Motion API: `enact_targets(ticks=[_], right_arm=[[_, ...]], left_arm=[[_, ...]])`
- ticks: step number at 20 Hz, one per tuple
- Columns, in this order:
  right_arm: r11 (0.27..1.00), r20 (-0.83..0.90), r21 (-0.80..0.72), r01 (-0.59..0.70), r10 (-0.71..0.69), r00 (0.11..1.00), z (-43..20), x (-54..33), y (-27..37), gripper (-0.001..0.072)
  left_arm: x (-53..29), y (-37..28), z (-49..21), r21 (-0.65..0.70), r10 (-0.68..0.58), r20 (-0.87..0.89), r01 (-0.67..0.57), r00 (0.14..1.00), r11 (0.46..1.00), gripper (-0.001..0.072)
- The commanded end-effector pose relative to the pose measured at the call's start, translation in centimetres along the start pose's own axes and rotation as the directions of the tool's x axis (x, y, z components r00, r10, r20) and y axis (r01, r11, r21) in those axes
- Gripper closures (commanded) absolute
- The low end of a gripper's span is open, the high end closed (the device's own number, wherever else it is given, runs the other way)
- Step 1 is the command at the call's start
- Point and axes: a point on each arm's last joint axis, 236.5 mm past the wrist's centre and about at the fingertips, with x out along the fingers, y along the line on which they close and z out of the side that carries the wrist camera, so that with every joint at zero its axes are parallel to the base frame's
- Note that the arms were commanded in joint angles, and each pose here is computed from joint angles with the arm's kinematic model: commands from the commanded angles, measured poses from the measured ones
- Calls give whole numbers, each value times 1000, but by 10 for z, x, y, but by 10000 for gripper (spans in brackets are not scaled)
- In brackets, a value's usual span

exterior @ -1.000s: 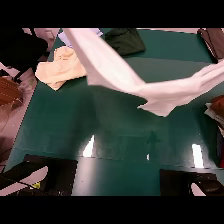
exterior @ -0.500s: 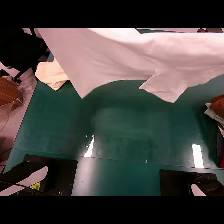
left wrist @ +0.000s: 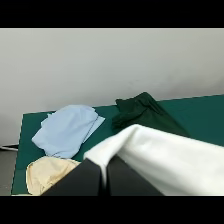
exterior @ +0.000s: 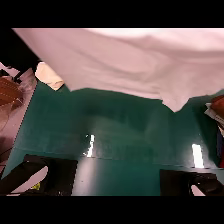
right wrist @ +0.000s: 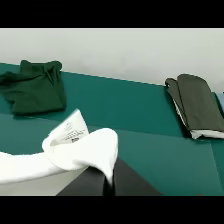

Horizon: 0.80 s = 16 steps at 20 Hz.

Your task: Fold the shirts.

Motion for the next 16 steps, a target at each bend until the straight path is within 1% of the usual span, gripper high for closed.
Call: enact_targets(ticks=[1, 4, 6, 9, 10, 11, 12, 13, 14, 15, 16], right_arm=[[998, 15, 46, -44, 44, 999, -19, -37, -1, 698], [995, 96, 73, -63, 56, 994, -23, -60, 2, 698], [997, 144, 66, -32, 22, 989, -21, -76, 5, 698], [996, 162, -4, 94, -92, 983, -9, -93, 11, 698], [988, 124, -25, 154, -149, 981, -9, -88, 11, 698], [983, 47, -37, 182, -181, 982, -17, -72, 10, 698], [998, -5, 14, 68, -68, 998, -22, -50, 30, 698], [997, -54, 66, -38, 41, 998, -29, -23, 39, 698], [985, -117, 149, -91, 109, 987, -45, 4, 35, 698], [968, -185, 234, -93, 138, 973, -68, 28, 21, 698], [944, -245, 320, -81, 165, 955, -96, 53, 6, 698]], left_arm=[[-49, -19, 15, 35, -59, 64, 57, 996, 998, 684], [-66, -35, 14, 53, -121, 63, 118, 991, 992, 684], [-76, -43, 15, 51, -153, 71, 150, 986, 987, 684], [-86, -57, 20, 85, -211, 91, 203, 973, 975, 685], [-85, -56, 21, 88, -203, 94, 195, 975, 977, 685], [-75, -54, 12, 71, -202, 61, 197, 978, 978, 685], [-57, -56, -10, 29, -214, -20, 214, 977, 976, 685], [-33, -63, -45, -31, -256, -140, 255, 956, 967, 685], [-10, -77, -85, -103, -331, -264, 314, 906, 944, 685], [9, -87, -124, -178, -387, -361, 345, 849, 922, 685], [27, -94, -153, -244, -423, -406, 350, 810, 904, 685]])
